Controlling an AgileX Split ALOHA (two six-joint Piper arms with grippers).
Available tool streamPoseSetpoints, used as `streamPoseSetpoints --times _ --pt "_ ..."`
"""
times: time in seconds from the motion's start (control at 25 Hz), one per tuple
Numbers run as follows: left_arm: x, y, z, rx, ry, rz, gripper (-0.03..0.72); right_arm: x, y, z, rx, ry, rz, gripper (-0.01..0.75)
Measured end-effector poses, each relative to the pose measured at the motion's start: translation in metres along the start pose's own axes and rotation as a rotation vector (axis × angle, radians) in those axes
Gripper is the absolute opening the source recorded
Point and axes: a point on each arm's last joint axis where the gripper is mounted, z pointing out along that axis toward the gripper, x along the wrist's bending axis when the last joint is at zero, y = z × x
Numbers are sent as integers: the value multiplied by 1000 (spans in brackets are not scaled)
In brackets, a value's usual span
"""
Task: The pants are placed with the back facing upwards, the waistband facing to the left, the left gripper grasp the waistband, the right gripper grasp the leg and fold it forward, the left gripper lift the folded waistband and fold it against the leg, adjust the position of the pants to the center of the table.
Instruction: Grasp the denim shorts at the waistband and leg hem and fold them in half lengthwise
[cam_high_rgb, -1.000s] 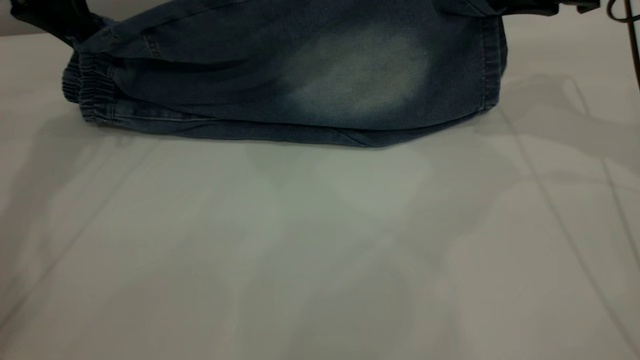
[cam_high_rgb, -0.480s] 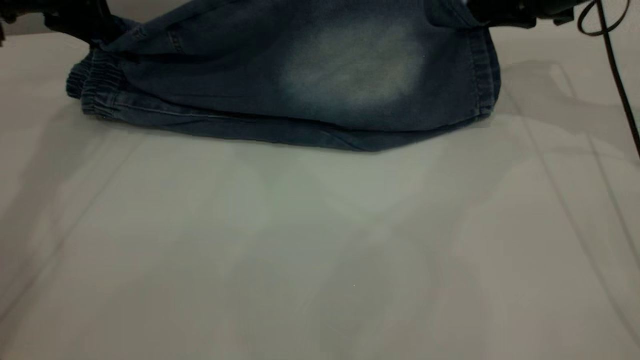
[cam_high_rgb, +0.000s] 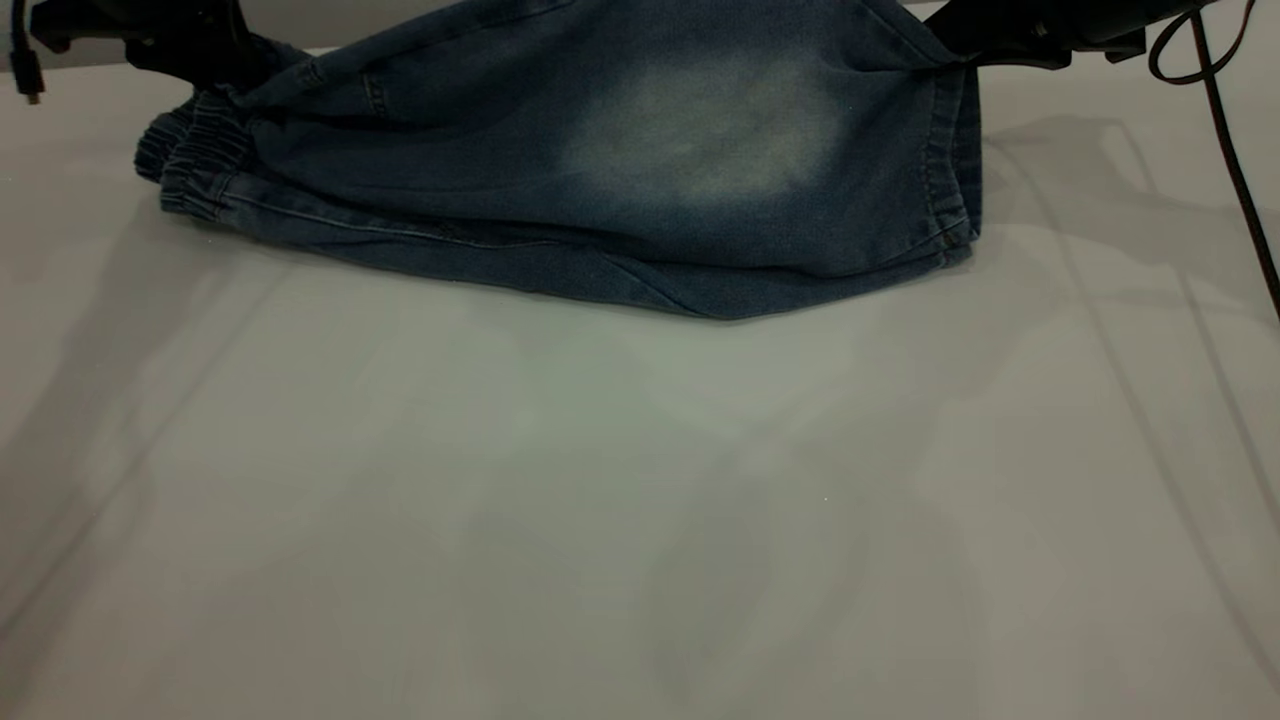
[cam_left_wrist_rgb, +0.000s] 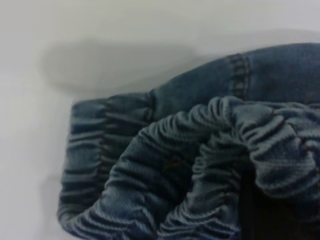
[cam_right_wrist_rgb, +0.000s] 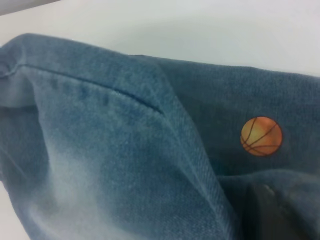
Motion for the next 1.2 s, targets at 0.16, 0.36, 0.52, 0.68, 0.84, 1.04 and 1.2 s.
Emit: streamPoseSetpoints --times 0.16,0.36,0.52,0.68,0.84,1.04,1.2 --pt "-3 1 0 -12 -2 32 188 0 0 0 -1 2 0 226" --pt "-4 2 0 -28 -1 33 353 1 2 -1 -6 -2 9 394" --pt "-5 6 -2 -40 -4 33 438 4 12 -3 -25 1 14 447" --pt "-8 14 -9 -33 -13 39 455 11 23 -8 -36 28 6 456" --pt "-14 28 -23 -28 -29 52 455 22 32 -18 -38 36 -36 455" --pt "-17 45 -46 17 4 124 455 43 46 -38 -37 70 -68 456" --pt "-13 48 -60 95 71 183 455 63 51 -46 -18 92 -97 456"
